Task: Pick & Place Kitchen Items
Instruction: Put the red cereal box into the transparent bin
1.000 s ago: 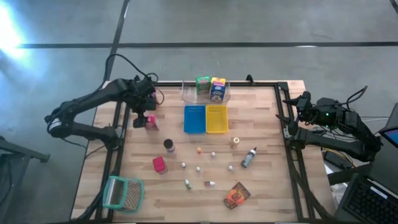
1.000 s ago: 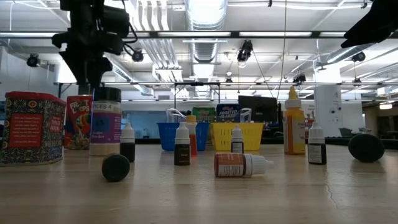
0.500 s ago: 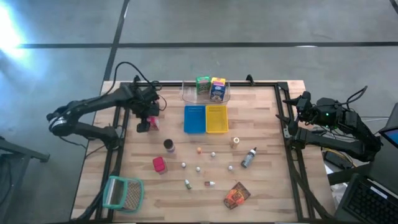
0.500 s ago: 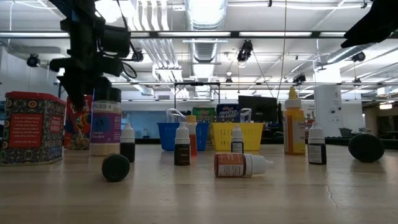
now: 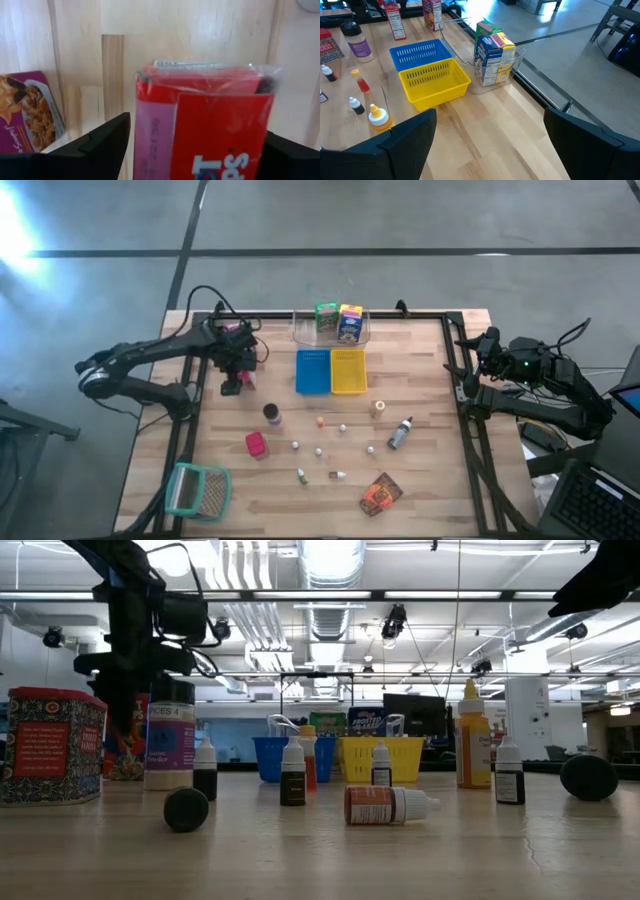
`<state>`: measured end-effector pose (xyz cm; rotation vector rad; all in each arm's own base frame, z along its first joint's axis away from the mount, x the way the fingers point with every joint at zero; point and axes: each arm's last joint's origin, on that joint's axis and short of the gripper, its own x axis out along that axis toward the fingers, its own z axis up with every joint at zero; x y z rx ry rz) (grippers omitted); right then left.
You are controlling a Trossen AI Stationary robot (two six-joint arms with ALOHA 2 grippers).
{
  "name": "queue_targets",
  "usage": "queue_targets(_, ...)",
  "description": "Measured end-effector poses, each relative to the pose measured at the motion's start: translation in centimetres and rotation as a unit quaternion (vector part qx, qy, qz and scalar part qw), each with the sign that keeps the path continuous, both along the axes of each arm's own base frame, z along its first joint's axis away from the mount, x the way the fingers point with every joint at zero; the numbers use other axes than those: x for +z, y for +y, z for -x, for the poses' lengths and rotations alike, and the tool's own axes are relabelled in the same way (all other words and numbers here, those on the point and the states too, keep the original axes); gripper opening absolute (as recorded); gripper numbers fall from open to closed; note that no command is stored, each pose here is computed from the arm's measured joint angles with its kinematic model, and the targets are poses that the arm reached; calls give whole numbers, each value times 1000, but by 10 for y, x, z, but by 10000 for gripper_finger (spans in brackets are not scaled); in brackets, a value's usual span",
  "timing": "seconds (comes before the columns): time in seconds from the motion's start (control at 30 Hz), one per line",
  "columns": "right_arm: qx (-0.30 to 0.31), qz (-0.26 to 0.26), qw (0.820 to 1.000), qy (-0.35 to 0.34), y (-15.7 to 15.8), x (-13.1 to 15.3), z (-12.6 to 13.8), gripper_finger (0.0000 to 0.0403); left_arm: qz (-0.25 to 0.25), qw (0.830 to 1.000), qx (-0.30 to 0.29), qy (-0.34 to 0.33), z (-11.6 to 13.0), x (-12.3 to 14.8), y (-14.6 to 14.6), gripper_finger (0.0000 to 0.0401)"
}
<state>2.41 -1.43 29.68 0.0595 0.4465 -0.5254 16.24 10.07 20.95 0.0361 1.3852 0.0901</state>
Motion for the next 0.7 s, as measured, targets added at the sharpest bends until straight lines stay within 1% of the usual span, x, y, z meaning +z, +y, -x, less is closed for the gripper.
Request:
queue_targets(0.2, 0, 0, 1000, 0, 0, 0, 0, 363, -7, 1000, -3, -10, -2, 0, 1, 286)
queue_targets(0.5, 0, 0, 1000, 0, 0, 0, 0, 363, -2, 1000, 1, -3, -1, 1, 0, 213)
queue_targets(0.7, 0, 0, 1000, 0, 0, 0, 0, 363, 2, 1000, 22, -8, -1, 8, 1, 175)
